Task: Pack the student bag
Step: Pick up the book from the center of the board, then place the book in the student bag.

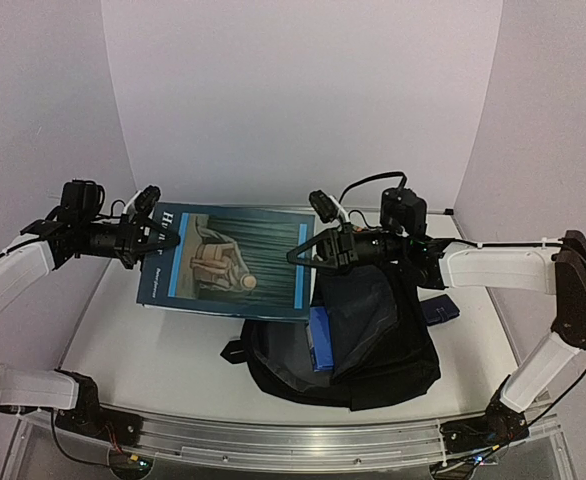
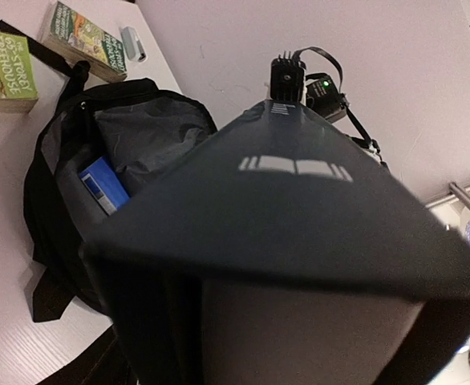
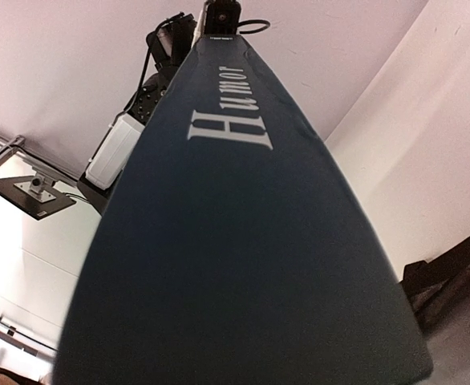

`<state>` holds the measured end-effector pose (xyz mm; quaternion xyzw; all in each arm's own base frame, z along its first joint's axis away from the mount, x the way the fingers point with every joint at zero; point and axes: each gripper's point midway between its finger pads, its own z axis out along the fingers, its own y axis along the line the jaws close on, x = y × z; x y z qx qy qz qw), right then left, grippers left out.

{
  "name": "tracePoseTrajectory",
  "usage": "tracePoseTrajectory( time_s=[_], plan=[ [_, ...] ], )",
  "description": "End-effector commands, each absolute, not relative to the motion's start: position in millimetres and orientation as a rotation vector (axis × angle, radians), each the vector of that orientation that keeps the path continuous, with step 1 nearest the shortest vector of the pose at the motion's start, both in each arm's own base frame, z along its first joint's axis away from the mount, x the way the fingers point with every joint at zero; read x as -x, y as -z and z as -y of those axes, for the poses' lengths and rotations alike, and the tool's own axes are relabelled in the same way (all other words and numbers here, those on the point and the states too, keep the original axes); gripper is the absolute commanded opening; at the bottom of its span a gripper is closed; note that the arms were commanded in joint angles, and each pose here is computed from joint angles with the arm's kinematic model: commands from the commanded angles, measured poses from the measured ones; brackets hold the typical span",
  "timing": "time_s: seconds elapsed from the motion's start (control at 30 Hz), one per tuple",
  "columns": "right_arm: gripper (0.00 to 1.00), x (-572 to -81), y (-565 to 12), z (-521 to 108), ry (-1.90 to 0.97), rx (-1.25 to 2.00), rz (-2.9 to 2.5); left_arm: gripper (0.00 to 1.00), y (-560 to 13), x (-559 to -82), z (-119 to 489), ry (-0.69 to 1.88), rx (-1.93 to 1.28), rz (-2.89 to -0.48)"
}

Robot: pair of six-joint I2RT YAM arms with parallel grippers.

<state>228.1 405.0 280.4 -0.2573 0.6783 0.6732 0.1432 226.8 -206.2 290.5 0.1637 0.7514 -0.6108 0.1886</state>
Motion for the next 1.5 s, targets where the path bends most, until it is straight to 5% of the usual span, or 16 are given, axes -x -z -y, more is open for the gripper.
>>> tracePoseTrajectory(
  time_s=[0.0,0.23,0.37,0.7,0.83,1.0,1.47],
  plan=[
    [0.14,-221.9,-313.9,-403.3,-1.989,0.814,-1.787,0.63,-304.7,-213.4,208.1,1.77,-0.557,-2.035],
    [0.13,-227.2,-308.2,-398.0,-1.993,0.794,-1.797,0.49,-303.5,-211.1,207.9,1.779,-0.557,-2.033],
    [0.15,-230.8,-305.5,-394.9,-1.988,0.778,-1.803,0.33,-303.4,-212.3,207.9,1.776,-0.55,-2.03],
    [0.55,-251.9,-291.6,-382.8,-1.953,0.662,-1.856,0.06,-285.6,-233.3,208.6,1.768,-0.412,-2.083],
    [0.75,-265.4,-291.5,-365.7,-1.917,0.585,-1.86,0.04,-281.1,-246.7,207.7,1.739,-0.322,-2.085],
    [0.85,-287.7,-294.9,-330.7,-1.833,0.462,-1.859,0.02,-273.6,-261.3,205.6,1.711,-0.203,-2.109],
    [0.93,-316.2,-229.2,-210.9,-0.771,0.151,-2.341,0.01,-231.0,-280.8,202.5,1.705,0.045,-2.227]
  ],
)
